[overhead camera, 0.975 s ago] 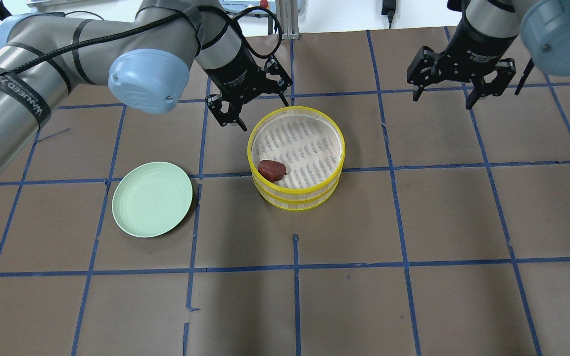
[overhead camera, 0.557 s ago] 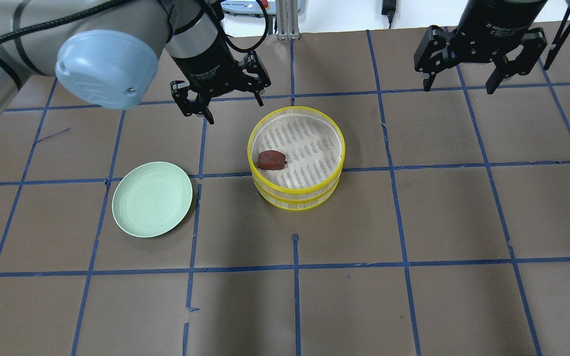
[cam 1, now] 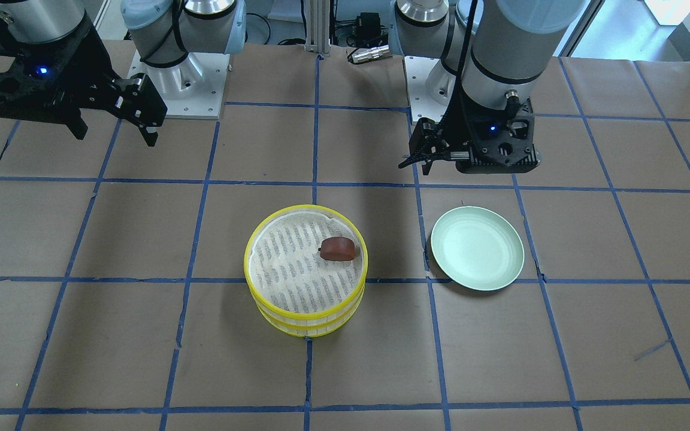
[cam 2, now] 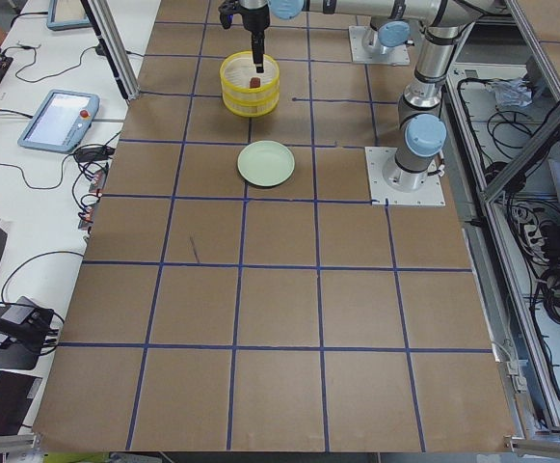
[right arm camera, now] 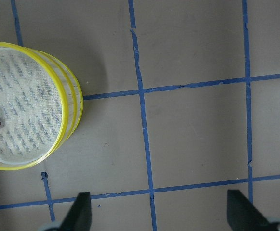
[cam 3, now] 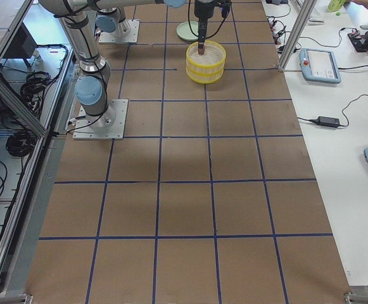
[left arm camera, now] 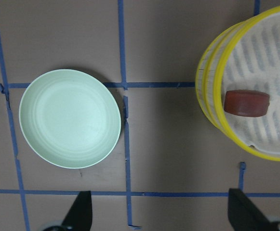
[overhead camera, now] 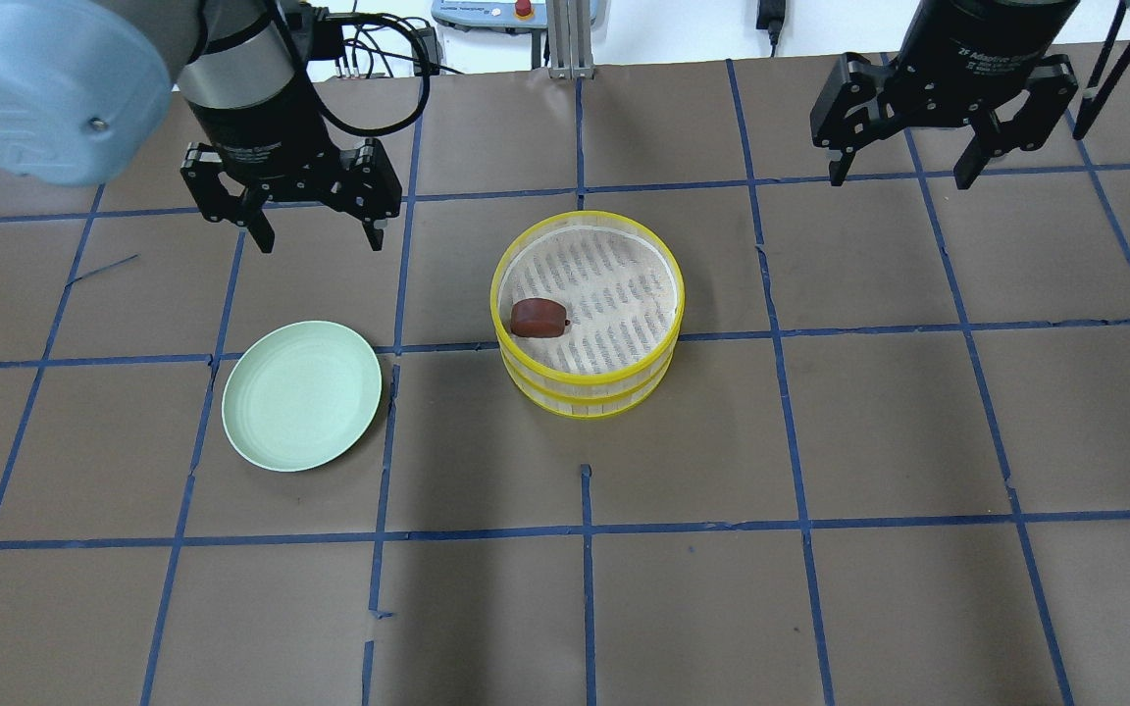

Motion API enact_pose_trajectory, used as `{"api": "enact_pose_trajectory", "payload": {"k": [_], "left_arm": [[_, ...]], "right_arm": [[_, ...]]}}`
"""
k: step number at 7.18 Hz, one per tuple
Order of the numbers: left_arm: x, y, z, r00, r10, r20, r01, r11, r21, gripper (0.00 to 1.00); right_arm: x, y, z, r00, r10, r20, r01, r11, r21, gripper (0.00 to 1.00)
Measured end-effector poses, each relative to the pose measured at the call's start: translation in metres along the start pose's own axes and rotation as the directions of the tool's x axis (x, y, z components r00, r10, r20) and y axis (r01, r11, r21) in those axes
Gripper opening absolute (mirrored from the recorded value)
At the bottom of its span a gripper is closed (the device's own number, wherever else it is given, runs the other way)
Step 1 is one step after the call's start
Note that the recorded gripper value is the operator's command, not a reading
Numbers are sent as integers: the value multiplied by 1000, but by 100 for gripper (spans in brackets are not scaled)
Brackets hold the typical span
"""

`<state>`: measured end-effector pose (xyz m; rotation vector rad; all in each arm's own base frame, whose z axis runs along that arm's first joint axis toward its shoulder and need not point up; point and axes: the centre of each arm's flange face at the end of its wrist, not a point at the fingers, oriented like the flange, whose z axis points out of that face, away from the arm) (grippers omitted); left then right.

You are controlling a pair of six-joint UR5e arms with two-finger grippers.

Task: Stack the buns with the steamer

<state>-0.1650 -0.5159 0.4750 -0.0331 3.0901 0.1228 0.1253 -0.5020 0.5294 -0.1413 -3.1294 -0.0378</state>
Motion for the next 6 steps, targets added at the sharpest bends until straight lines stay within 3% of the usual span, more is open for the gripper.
{"api": "enact_pose_trajectory", "payload": {"k": [2, 6], "left_arm": [[-26, 0, -2, 998, -48, -31, 48, 999, -9, 100], [-36, -2, -4, 997, -70, -40, 70, 998, -3, 100]], "right_arm": [[1, 2, 5, 1000, -9, 3, 9, 999, -43, 100], [-1, 3, 7, 1000, -14, 7, 15, 998, -54, 100]]}}
